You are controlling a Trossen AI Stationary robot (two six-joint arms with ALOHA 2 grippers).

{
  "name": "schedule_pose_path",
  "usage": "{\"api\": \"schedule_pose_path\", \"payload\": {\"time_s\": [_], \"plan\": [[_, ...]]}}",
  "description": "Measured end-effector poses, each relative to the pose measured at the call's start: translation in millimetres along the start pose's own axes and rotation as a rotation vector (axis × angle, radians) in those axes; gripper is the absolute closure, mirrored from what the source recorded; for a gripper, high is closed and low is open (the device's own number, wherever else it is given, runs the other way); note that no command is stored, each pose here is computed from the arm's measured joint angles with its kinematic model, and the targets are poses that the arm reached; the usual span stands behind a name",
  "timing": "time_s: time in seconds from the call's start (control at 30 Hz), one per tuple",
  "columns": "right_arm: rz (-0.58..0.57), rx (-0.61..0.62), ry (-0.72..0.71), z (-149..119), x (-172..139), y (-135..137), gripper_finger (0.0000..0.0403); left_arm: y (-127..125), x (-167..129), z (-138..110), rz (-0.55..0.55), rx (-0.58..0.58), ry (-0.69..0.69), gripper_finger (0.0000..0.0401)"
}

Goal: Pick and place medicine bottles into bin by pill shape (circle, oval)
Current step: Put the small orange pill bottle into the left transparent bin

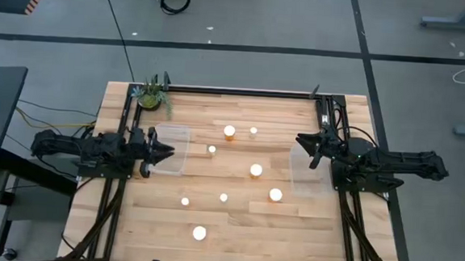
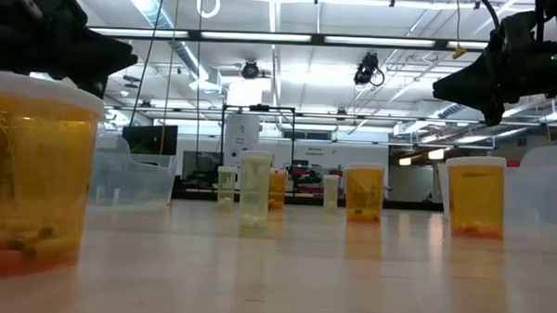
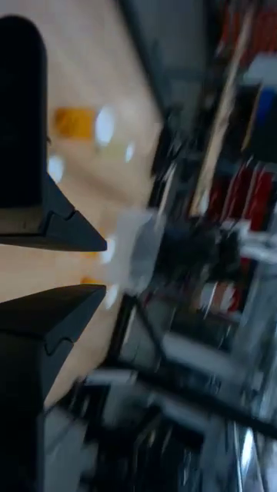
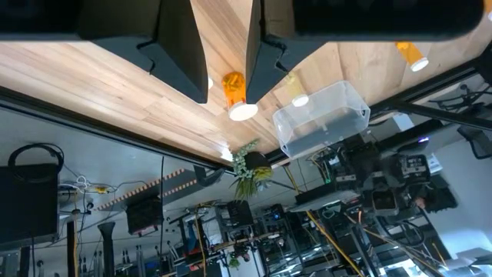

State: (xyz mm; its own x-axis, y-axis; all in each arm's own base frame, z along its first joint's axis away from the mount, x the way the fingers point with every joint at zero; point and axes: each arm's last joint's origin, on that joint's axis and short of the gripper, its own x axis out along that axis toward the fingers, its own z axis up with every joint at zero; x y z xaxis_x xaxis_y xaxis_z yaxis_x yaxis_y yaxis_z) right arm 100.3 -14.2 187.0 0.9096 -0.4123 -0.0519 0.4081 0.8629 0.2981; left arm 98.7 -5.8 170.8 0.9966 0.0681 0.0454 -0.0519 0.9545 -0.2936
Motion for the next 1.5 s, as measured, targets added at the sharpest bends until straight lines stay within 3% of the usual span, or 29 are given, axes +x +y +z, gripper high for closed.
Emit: {"api": "schedule_pose_path", "payload": {"time_s": [0.27,0.43,0.63,0.9,1.5], "plan": [[0.000,0.000,0.000,0.1,0.0,0.0,0.0306,-1.8,5.4,-6.9,0.004,-0.137,0.257,0.0338],[0.000,0.000,-0.001,0.2,-0.1,0.0,0.0306,-5.0,14.4,-6.6,0.016,-0.161,0.356,0.0331],[0.000,0.000,0.000,0.1,0.0,0.0,0.0306,-15.6,24.0,-14.3,-0.036,-0.099,0.486,0.0316],[0.000,0.000,0.000,0.0,0.0,0.0,0.0306,-36.4,42.6,-2.0,-0.029,0.028,0.535,0.0312],[0.000,0.000,-0.001,0.1,0.0,0.0,0.0306,-78.2,84.9,8.7,0.105,0.150,0.965,0.0248]]}}
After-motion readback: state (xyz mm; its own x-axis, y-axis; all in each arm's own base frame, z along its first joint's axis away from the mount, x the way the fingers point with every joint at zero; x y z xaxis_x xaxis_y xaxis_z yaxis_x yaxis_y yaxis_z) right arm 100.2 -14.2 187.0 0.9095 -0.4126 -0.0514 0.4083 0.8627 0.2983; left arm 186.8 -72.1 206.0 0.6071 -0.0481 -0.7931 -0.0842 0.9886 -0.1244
